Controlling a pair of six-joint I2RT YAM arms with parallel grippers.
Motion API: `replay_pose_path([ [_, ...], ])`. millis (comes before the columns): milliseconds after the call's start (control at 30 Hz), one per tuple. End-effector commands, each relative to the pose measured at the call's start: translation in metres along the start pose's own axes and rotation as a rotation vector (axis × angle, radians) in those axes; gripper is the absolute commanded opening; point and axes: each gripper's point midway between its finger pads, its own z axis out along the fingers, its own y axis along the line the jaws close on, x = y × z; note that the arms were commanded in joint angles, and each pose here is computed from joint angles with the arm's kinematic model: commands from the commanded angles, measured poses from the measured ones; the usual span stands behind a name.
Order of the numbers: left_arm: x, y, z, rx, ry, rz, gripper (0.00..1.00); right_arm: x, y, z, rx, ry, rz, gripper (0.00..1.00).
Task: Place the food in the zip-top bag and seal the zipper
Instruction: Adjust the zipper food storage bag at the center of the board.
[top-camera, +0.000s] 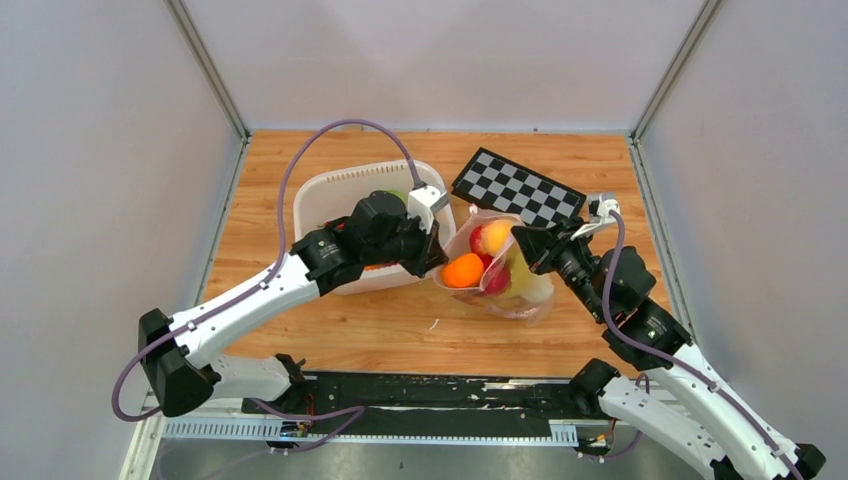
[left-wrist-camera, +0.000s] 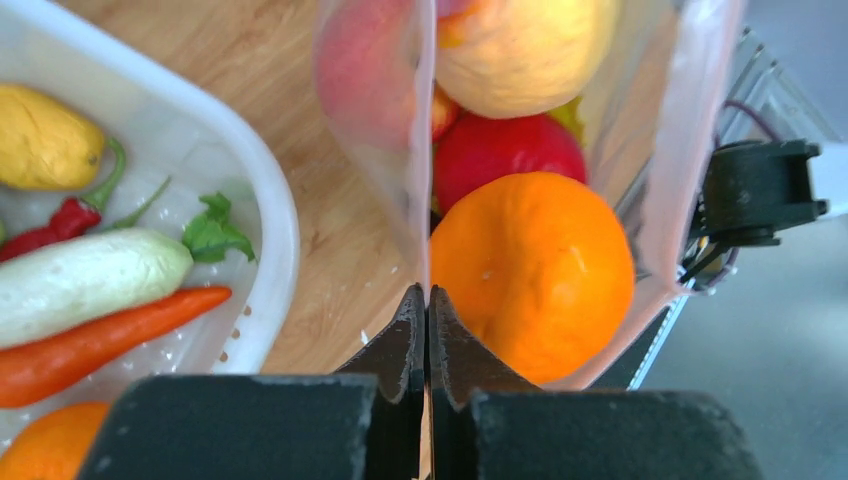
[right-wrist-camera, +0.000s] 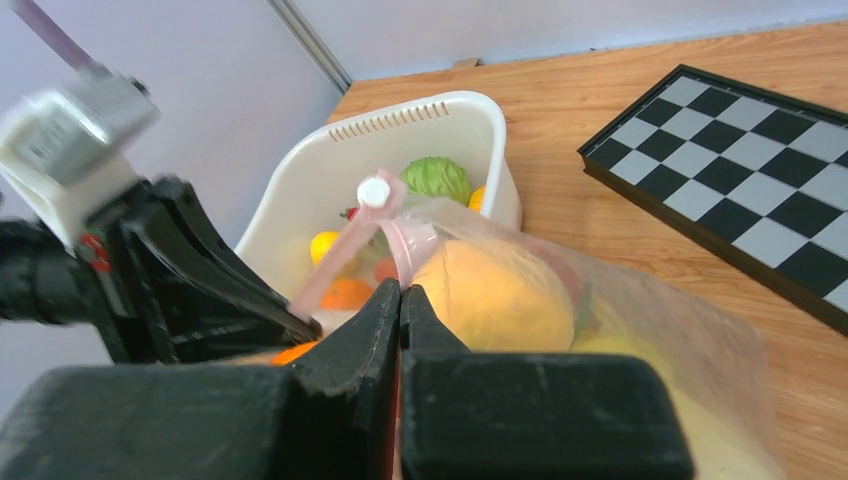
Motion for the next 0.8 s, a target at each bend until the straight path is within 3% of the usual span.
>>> replay_pose_path([
  [0, -0.065, -0.021, -0.021, 0.033, -0.137, 0.077, 0.0, -0.025, 0.015, -0.012, -0.067, -0.043, -0.102, 0.0],
  [100, -0.093, -0.021, -0.029, -0.007, -0.148, 0.094, 0.0, -0.028, 0.03, -0.025, -0.16, -0.006, -0.204, 0.0],
  [233, -0.104, -0.022, -0.018, -0.018, -0.119, 0.09, 0.0, -0.035, 0.029, -0.04, -0.16, -0.011, -0.228, 0.0],
  [367, -0.116, -0.017, -0.019, -0.062, -0.108, 0.101, 0.0, -0.045, 0.039, -0.052, -0.208, -0.065, -0.156, 0.0],
  [433, -0.117, -0.008, -0.017, -0.107, -0.097, 0.134, 0.0, -0.041, 0.027, -0.048, -0.138, -0.059, -0.11, 0.0],
  [600, -0.096, 0.001, 0.001, -0.123, 0.088, 0.156, 0.0, -0.021, 0.033, -0.037, -0.165, 0.014, -0.014, 0.0],
  [767, -0.108, -0.031, -0.005, 0.048, -0.001, 0.17, 0.0, -0.015, 0.038, -0.03, -0.16, 0.036, 0.119, 0.0],
])
